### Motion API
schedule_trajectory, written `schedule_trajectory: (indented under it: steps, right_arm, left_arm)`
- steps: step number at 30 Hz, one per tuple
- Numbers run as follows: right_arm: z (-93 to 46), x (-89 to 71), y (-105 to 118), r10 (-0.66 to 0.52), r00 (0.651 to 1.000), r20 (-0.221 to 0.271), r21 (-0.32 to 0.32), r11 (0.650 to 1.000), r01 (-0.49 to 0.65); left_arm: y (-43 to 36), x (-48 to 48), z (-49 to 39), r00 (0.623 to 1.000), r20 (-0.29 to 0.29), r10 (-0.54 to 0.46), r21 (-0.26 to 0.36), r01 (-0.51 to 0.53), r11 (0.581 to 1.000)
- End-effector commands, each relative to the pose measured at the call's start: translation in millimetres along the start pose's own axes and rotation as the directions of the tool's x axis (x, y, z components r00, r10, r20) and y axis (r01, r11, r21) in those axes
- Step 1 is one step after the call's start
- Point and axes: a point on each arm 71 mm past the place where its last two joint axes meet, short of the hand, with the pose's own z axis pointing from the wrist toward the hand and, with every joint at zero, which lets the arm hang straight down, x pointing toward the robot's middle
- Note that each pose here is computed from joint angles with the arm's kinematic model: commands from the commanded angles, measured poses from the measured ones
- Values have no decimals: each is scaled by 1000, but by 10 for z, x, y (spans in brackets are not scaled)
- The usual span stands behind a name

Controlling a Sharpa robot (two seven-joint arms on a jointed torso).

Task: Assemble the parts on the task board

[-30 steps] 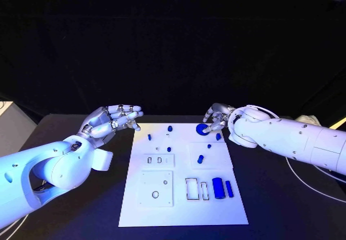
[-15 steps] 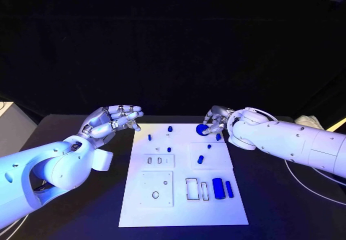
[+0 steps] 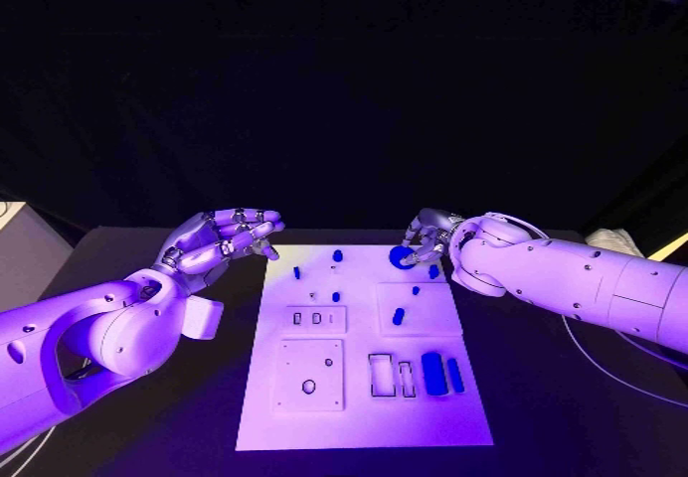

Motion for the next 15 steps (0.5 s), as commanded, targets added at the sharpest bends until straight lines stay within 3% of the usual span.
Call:
schedule_trajectory:
  steps: [1, 8, 15]
  right_arm:
    - [0, 62, 6, -16, 1000, -25, -8, 1000, 16]
    - [-6, 48, 29, -49, 999, 11, -25, 998, 49]
    - [-53, 18, 139, -66, 993, 96, -83, 994, 74]
  left_arm:
    - [-12, 18, 6, 1000, -18, -5, 7, 5, 1000]
    - [-11, 16, 6, 1000, -17, -4, 7, 4, 1000]
    - [-8, 13, 10, 1000, -16, -4, 6, 4, 1000]
